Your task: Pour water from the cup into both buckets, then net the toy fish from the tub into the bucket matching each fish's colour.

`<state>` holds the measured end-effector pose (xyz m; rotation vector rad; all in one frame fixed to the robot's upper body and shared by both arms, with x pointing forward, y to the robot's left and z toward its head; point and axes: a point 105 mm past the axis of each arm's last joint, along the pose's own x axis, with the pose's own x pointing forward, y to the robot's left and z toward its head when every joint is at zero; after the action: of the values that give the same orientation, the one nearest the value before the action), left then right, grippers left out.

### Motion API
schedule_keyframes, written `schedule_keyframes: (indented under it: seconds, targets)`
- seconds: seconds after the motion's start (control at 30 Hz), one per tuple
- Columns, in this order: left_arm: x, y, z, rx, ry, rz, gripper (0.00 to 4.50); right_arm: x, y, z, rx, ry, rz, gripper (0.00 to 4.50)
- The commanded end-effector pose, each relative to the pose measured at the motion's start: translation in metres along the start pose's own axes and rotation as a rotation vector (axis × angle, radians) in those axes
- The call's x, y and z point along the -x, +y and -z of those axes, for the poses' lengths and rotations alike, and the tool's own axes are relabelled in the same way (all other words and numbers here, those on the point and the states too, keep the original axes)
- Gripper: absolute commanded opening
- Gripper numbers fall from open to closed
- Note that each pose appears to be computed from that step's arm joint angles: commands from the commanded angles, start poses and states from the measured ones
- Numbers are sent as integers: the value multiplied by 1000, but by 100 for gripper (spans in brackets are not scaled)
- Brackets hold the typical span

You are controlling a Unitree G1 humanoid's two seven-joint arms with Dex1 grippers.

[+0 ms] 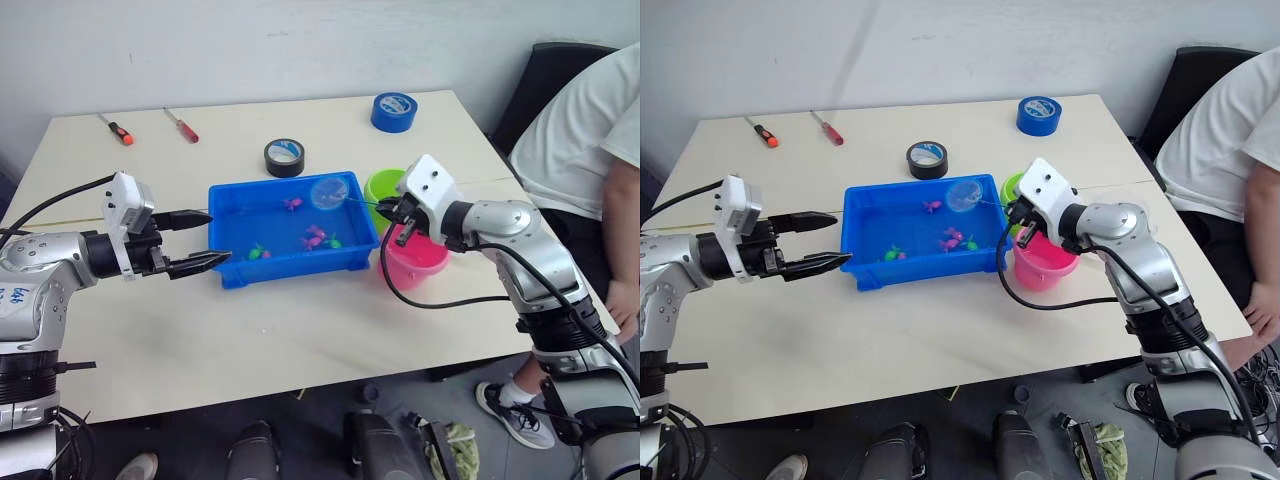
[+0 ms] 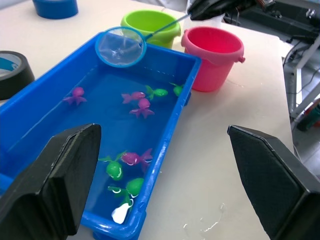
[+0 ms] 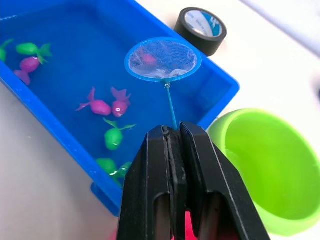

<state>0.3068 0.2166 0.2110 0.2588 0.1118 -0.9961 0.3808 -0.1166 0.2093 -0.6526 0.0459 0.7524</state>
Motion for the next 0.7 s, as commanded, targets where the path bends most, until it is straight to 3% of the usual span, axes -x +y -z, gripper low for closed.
schedule_keyframes:
  seconds: [0.03,0.7]
  targets:
    - [-2,-6,-5,-55,15,22,442,1,-4,1,106,10,24,0]
    - [-5,-11,-6,-48,-1,15,442,-24,18,21,295,51,-30,0]
